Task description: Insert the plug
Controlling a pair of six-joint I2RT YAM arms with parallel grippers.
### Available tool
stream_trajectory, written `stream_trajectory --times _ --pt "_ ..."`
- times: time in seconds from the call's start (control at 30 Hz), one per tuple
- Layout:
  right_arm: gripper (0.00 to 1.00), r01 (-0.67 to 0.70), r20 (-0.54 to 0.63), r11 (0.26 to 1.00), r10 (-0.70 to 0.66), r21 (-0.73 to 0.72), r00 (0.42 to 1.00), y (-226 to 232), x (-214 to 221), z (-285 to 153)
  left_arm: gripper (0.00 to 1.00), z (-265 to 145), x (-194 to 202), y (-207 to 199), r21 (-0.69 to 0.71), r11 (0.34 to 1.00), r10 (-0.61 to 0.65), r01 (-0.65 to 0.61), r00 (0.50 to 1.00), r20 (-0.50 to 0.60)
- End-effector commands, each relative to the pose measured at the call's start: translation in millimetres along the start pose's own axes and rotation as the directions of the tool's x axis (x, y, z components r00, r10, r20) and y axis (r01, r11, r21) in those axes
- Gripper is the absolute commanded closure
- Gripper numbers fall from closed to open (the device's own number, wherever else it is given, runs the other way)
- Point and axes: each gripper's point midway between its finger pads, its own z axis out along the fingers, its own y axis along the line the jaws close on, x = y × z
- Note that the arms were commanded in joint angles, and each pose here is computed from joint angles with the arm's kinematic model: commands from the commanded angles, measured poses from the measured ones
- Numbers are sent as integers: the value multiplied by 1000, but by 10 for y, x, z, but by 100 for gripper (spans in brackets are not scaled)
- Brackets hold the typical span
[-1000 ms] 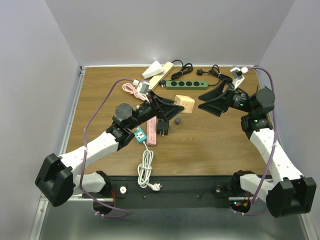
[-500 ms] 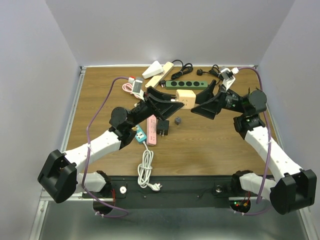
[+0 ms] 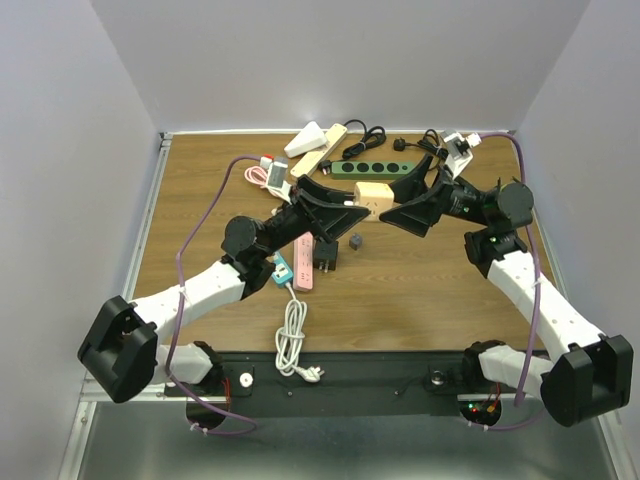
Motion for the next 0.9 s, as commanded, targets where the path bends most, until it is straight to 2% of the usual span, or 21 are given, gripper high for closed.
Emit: stream_trajectory --times 0.0,0.07,0.13,0.17,0.23,0.37,0.4,0.43,0.47,0.5,0.53,0.57,0.6,0.63,0.7,0.87 --pt "0 89 48 995 -87 -51 995 198 -222 83 100 29 -121 -232 90 995 29 -34 998 53" --pt "2 92 52 994 -89 -53 995 206 -228 90 100 38 -124 -240 95 995 31 -36 998 55" --pt "8 90 51 994 -87 -56 995 211 -219 94 100 50 -106 -217 92 995 28 -32 998 51" --pt "17 93 50 994 -90 -61 995 225 -215 98 100 53 -89 -205 90 995 25 -30 999 47" --pt "29 90 47 994 -88 -62 995 222 -199 93 100 56 -81 -194 89 996 23 -27 999 46" --pt "96 86 56 995 -83 -52 995 204 -178 83 100 60 -60 -151 71 997 18 -21 999 40" --pt "100 80 55 996 -77 -45 995 177 -155 78 100 66 -46 -99 47 999 17 -19 999 31" --pt "100 79 60 996 -76 -43 995 175 -161 82 100 69 -37 -68 31 999 17 -18 1000 25" --pt "100 75 67 997 -73 -33 995 149 -160 77 95 76 -25 -46 19 1000 18 -18 1000 19" --pt "99 81 74 996 -79 -26 994 130 -165 77 75 77 -31 -26 4 1000 24 -24 1000 14" --pt "100 84 91 996 -83 -11 992 102 -190 80 63 61 -3 90 -48 999 24 -24 1000 2" --pt "100 90 96 996 -89 -2 991 80 -194 76 42 40 -1 136 -74 997 31 -31 1000 -2" --pt "100 113 100 994 -113 8 989 52 -203 79 33 15 -37 137 -92 995 42 -41 999 1" --pt "100 112 99 993 -114 30 989 -14 -217 74 22 -57 -3 307 -165 985 54 -56 998 -17" --pt "100 139 98 989 -143 41 985 -50 -290 75 13 -157 -46 385 -227 971 77 -80 997 -21" --pt "100 146 63 986 -151 77 986 -377 -359 66 5 -578 42 787 -428 896 96 -121 992 -80"
